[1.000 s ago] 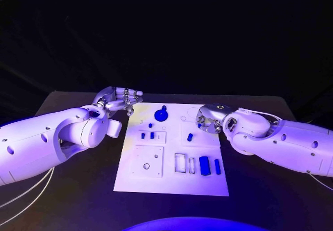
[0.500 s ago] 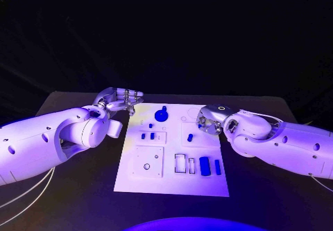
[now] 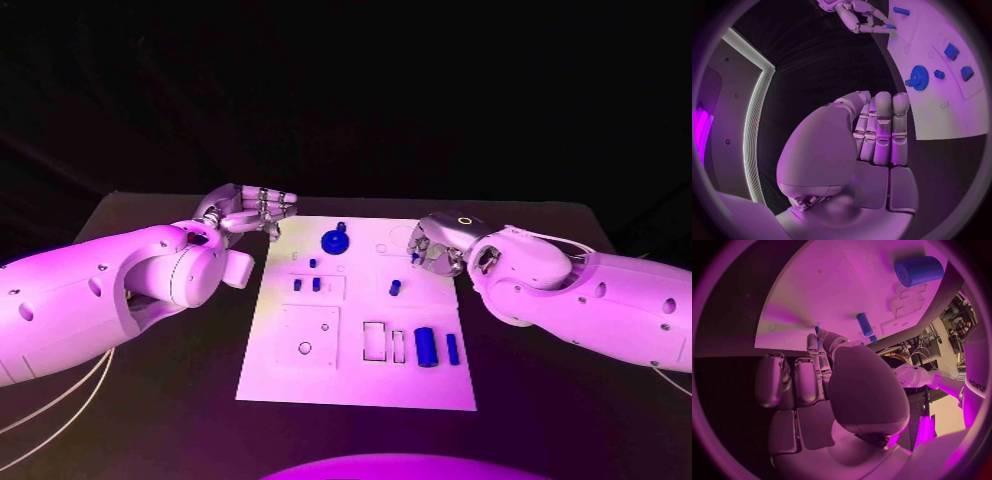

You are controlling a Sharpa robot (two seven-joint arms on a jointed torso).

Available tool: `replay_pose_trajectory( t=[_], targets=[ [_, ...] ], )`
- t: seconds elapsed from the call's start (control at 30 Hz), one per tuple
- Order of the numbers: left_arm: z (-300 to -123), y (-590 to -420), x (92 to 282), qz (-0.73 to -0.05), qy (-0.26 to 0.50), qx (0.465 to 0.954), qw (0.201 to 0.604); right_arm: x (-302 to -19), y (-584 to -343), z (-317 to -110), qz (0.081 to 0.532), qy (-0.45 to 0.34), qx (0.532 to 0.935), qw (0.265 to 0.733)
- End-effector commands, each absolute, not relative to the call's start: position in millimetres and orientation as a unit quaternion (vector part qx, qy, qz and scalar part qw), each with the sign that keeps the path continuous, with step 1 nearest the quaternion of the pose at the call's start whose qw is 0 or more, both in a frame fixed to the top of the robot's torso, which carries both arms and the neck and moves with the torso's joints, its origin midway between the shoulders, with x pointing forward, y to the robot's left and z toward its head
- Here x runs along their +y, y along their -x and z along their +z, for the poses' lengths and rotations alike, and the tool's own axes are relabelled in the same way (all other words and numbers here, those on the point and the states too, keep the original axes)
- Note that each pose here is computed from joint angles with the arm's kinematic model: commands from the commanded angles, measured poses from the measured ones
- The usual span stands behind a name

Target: Assemble the parts on the task board

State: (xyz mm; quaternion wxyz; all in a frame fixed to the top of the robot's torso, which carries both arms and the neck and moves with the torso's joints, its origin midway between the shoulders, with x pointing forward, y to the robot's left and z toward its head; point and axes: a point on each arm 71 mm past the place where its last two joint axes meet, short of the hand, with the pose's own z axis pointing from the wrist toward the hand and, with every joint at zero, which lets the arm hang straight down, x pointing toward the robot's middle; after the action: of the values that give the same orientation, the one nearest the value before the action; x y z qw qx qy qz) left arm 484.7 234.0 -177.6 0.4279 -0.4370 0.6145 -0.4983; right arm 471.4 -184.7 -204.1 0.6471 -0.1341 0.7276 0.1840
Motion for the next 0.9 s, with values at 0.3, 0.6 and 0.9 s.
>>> replay_pose_trajectory(
  t=[0.3, 0.6, 0.9],
  targets=[
    [-177.6, -485.1, 232.8, -0.502, 0.437, 0.617, 0.420, -179, -448, -179, 0.219, 0.131, 0.703, 0.664],
    [-177.6, -485.5, 230.5, -0.506, 0.436, 0.616, 0.419, -139, -419, -164, 0.290, 0.150, 0.679, 0.658],
    [-177.1, -484.6, 225.5, -0.515, 0.435, 0.612, 0.413, -101, -406, -174, 0.332, 0.171, 0.676, 0.636]
  ],
)
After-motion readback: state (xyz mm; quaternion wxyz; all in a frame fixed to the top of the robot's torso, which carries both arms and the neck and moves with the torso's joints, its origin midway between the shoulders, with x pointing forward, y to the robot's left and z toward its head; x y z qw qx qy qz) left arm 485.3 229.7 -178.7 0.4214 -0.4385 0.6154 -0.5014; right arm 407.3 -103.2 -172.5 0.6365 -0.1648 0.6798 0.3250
